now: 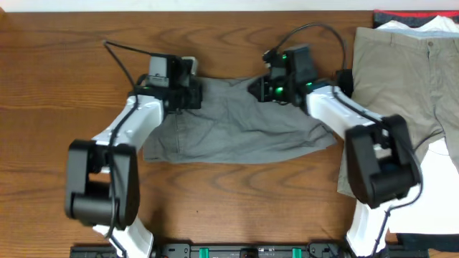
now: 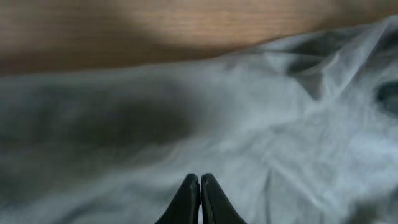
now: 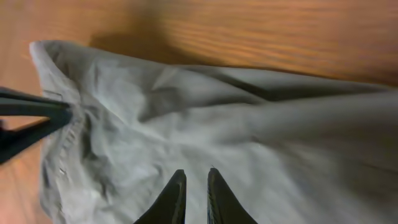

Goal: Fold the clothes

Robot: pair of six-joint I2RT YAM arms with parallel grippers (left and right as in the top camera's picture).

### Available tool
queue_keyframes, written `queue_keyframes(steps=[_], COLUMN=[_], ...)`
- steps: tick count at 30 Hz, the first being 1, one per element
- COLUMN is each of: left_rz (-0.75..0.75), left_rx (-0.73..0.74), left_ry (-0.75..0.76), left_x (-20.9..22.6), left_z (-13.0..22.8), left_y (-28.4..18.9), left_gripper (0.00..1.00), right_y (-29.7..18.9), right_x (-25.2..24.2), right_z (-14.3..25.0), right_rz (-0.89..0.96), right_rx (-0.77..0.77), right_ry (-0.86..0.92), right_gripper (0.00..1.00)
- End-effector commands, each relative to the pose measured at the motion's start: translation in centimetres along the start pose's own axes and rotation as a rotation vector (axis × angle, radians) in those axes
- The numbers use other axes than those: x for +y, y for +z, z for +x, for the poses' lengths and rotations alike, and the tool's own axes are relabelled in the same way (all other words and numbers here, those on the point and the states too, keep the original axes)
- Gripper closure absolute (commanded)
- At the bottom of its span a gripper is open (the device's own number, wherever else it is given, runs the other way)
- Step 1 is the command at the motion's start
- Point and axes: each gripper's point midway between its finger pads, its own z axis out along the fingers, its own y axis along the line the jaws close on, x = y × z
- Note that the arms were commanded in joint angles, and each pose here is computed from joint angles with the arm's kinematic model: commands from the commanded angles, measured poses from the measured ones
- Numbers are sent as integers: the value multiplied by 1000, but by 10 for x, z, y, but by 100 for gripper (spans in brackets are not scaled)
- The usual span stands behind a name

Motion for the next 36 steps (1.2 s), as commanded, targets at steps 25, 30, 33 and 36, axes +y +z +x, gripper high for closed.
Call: queue_keyframes(steps=[25, 30, 33, 36], left_rz=[-109, -155, -163, -168], left_rx=[-91, -56, -39, -35], left_ry=[-343, -343, -343, -344], left_x=[94, 108, 112, 116], left_z=[-5, 6, 11, 12], left_y=[36, 32, 30, 29], left_gripper=[94, 94, 94, 94], right_y=[53, 7, -21, -45], right_x=[-121, -159, -181, -201], right_z=[-28, -41, -47, -50], right_rz=[-1, -110, -153, -181], right_rx=[-267, -266, -284, -307], right_ry=[380, 404, 434, 461], right_gripper=[88, 91, 92, 93])
